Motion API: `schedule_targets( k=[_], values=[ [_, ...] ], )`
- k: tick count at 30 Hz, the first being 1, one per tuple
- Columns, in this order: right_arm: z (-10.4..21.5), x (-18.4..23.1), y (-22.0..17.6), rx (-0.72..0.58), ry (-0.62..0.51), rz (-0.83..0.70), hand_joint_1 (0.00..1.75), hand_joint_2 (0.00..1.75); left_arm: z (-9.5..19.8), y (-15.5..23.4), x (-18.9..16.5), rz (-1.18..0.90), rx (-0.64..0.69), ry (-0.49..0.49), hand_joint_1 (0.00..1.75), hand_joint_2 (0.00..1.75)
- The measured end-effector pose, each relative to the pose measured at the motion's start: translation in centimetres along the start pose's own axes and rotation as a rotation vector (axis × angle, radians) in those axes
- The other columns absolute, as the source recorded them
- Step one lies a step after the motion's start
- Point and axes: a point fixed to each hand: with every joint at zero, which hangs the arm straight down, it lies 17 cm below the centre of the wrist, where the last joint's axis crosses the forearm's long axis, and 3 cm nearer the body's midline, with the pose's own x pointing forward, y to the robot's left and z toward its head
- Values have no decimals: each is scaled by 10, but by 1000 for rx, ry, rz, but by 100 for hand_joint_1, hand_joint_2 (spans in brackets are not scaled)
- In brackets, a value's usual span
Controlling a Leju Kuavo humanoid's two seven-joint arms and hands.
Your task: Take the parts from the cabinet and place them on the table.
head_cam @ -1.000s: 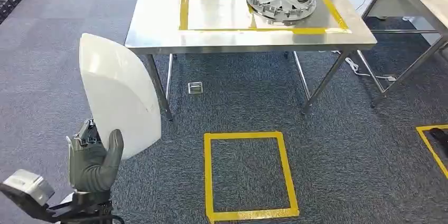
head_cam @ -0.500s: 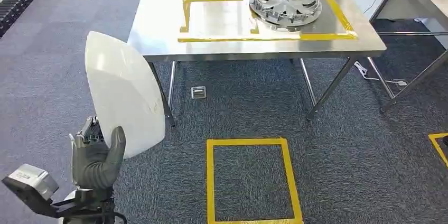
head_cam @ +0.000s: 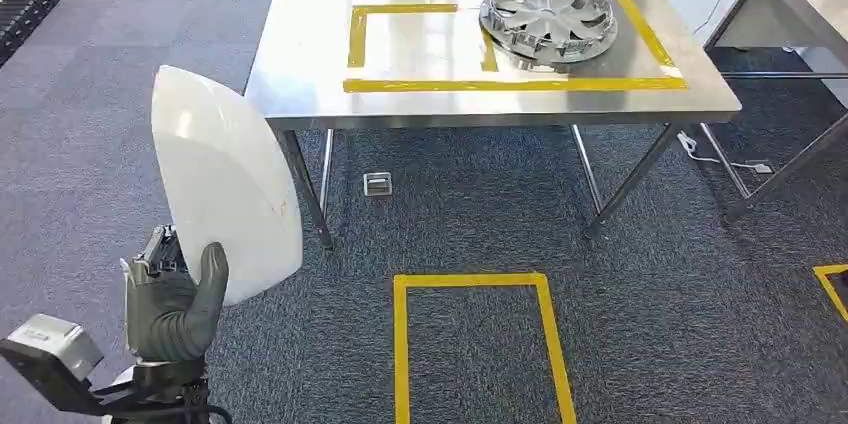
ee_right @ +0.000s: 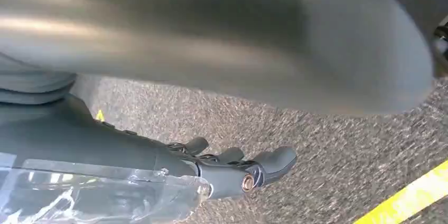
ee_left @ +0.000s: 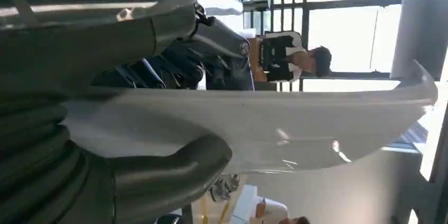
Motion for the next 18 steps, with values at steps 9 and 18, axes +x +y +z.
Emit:
schedule_targets(
  k=[9,18],
  values=[
    [0,0,0,-1,-1,0,0,0,1,1,0,-2,7,1,175,175],
    [0,0,-2,-8,0,-2,0,0,-1,7,0,-4,22,-1,175,175]
  ],
)
